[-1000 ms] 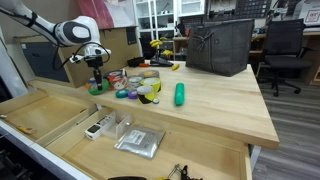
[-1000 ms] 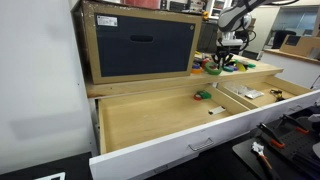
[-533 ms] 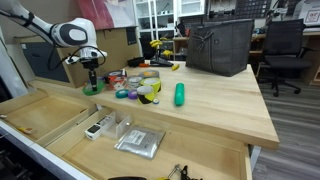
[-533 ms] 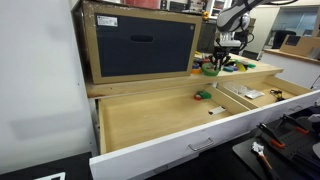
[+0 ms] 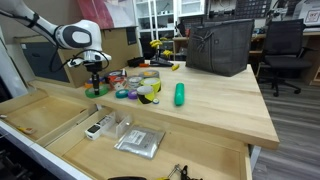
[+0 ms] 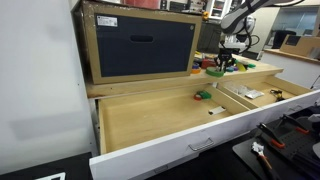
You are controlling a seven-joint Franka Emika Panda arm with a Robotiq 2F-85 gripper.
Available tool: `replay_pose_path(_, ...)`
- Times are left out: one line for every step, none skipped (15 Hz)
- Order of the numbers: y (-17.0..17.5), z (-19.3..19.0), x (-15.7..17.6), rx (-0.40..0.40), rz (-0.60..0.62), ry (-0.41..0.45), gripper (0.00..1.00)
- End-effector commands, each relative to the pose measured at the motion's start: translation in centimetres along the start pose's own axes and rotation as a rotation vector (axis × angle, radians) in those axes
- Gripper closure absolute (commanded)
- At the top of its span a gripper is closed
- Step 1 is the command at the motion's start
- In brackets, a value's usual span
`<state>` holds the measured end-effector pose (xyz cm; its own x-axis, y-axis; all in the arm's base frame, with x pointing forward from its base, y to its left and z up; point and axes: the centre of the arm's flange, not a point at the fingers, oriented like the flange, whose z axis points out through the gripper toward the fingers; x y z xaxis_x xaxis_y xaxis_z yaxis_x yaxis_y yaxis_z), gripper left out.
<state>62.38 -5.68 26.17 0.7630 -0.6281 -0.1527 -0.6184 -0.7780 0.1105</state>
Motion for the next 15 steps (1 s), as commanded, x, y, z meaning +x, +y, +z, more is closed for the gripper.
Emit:
replay_pose_path(2.4, 0.9, 1.5, 0.015, 0.054, -0.009, 0.94)
replay_pose_path(2.8, 0.8, 1.9, 0.022, 0.066, -0.003, 0.94)
replay_pose_path(3.0, 0.8, 2.4, 0.025, 0.077, 0.012, 0.94)
replay_pose_path(3.2, 0.6, 2.7, 0.027, 0.082, 0.02, 0.94)
replay_pose_path(3.3, 0.4, 3.0, 0.027, 0.088, 0.034, 0.94)
replay_pose_path(3.4, 0.2, 3.2, 0.034, 0.09, 0.046, 0.94)
replay_pose_path(3.4, 0.1, 3.3, 0.037, 0.093, 0.056, 0.94)
replay_pose_path(3.3, 0.0, 3.4, 0.041, 0.094, 0.068, 0.94)
replay_pose_path(3.2, -0.1, 3.5, 0.046, 0.093, 0.076, 0.94)
replay_pose_path(3.0, -0.1, 3.6, 0.049, 0.092, 0.084, 0.94)
replay_pose_path(2.7, -0.2, 3.6, 0.05, 0.089, 0.085, 0.94)
replay_pose_path(2.4, -0.3, 3.6, 0.052, 0.086, 0.085, 0.94)
replay_pose_path(2.0, -0.4, 3.5, 0.055, 0.082, 0.083, 0.94)
replay_pose_path(1.7, -0.5, 3.3, 0.055, 0.078, 0.083, 0.94)
replay_pose_path(1.2, -0.6, 3.1, 0.059, 0.073, 0.084, 0.94)
